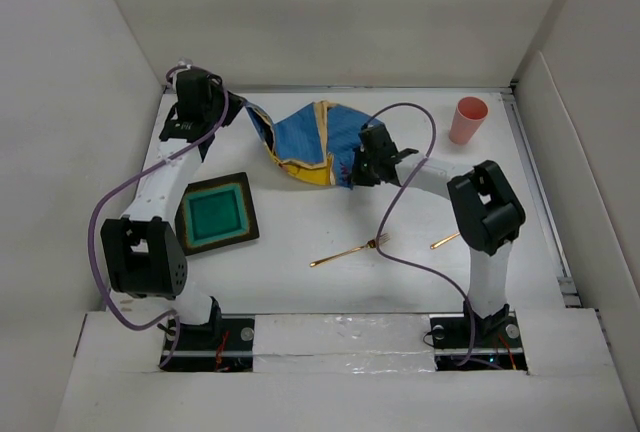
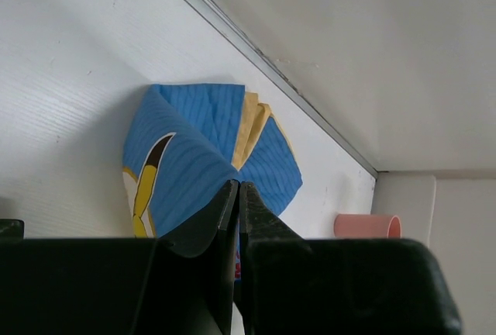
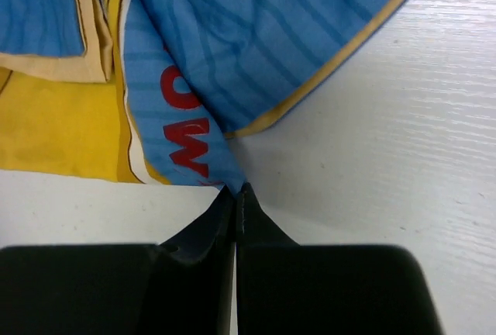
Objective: Set the dinner table for one person
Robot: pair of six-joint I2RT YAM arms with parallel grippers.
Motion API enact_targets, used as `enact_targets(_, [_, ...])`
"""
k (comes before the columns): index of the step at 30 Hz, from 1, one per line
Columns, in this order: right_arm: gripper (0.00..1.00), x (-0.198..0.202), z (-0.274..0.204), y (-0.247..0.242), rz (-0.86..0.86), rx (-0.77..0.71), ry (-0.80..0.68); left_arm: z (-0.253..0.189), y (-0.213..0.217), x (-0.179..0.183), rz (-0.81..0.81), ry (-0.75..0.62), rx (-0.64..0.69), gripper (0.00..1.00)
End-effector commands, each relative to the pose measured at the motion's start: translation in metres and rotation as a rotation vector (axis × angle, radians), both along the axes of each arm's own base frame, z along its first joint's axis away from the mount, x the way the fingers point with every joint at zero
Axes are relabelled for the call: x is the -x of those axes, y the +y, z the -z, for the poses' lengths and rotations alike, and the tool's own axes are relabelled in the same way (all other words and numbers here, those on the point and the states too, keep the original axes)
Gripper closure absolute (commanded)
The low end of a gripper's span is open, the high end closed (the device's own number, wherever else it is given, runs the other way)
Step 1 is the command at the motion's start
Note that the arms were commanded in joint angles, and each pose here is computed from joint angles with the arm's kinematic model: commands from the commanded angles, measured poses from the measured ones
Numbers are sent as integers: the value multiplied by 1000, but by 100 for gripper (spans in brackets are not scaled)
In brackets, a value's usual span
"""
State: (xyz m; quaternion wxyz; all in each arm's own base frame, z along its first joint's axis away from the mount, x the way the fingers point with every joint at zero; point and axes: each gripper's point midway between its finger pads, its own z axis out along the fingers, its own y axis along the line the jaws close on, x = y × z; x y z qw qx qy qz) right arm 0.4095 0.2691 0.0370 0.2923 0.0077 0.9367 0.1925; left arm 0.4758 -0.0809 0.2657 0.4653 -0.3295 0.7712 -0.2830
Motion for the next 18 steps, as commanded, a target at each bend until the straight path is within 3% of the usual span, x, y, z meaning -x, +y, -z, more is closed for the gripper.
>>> enact_targets(1, [100, -15, -41, -5, 26, 31, -115, -47, 4, -13, -5, -121, 23, 100])
enact_targets(6, [100, -21, -150, -35, 102, 82, -321, -114, 10, -22, -17, -257, 68, 100])
enact_targets(7, [100, -24, -206, -44, 140, 63, -428, -129, 12, -23, -17, -285, 99, 100])
enact_targets(9, [100, -14, -253, -60, 160, 89, -489, -174, 12, -15, 4, -375, 149, 100])
enact_targets(11, [100, -2, -330, -79, 193, 77, -620, -224, 25, 0, -8, -497, 220, 100])
enact_targets(16, [100, 48, -440, -135, 277, 97, -786, -309, 30, 48, 25, -690, 309, 100])
enact_targets(18, [100, 52, -447, -136, 274, 92, -797, -312, 25, 52, 54, -696, 326, 100])
